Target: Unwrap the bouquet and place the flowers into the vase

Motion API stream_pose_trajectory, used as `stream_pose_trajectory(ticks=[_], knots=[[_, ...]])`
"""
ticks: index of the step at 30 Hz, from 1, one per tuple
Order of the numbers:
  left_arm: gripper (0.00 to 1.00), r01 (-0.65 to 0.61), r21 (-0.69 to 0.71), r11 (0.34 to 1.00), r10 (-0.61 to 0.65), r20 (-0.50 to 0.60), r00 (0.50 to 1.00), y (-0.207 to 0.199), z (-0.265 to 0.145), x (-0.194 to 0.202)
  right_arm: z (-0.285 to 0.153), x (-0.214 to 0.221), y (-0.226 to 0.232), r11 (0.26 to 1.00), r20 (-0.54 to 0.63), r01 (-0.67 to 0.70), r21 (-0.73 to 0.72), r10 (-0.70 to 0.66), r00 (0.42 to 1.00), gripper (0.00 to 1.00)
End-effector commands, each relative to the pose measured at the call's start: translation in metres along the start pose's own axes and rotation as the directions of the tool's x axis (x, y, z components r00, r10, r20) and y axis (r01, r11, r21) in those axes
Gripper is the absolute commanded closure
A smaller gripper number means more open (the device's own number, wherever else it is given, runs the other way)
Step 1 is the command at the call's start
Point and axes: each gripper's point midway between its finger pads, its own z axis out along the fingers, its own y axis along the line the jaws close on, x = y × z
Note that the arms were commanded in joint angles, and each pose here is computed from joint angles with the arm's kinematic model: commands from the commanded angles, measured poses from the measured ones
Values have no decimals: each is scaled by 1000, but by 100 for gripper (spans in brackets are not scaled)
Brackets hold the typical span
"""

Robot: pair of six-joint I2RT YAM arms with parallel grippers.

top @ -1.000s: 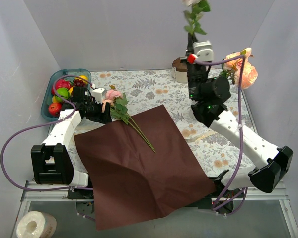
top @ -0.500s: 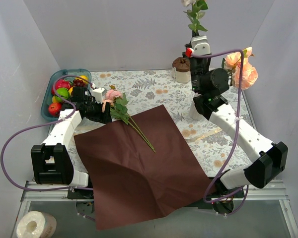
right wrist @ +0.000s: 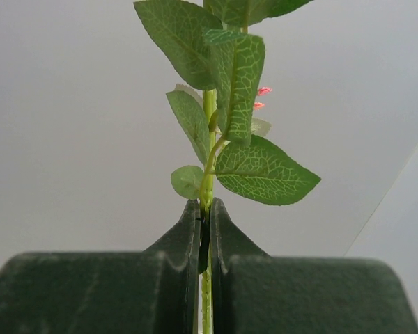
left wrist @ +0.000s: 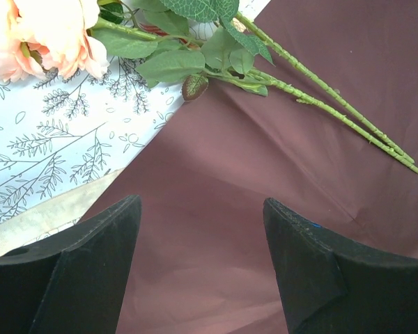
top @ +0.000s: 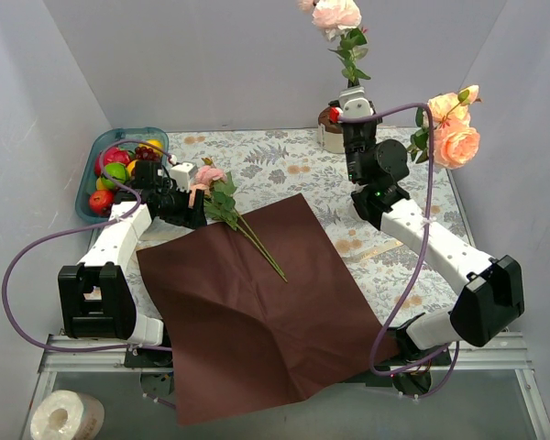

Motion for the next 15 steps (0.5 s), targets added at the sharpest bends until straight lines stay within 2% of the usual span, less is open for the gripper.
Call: stream_pose_trajectory(ticks=[1, 8, 12, 13, 15], knots=[[30, -20, -10, 1000, 20, 23, 1000, 2, -3, -2, 1, -10, -19, 997, 62, 13, 80, -17, 998, 99], [30, -25, -3, 1000, 25, 18, 1000, 2, -1, -2, 0, 5, -19, 997, 37, 25, 75, -28, 999, 99], [31, 0, -23, 1000, 1, 21, 1000, 13, -4, 0, 0, 20, -23, 996, -22, 13, 92, -11, 1000, 99], [31, 0, -23, 1000, 0, 20, 1000, 13, -4, 0, 1, 20, -25, 994, -31, 4, 105, 0, 1000, 83], [31, 2, -22, 1000, -1, 17, 1000, 13, -4, 1, 2, 27, -30, 989, -73, -19, 145, 30, 997, 77]])
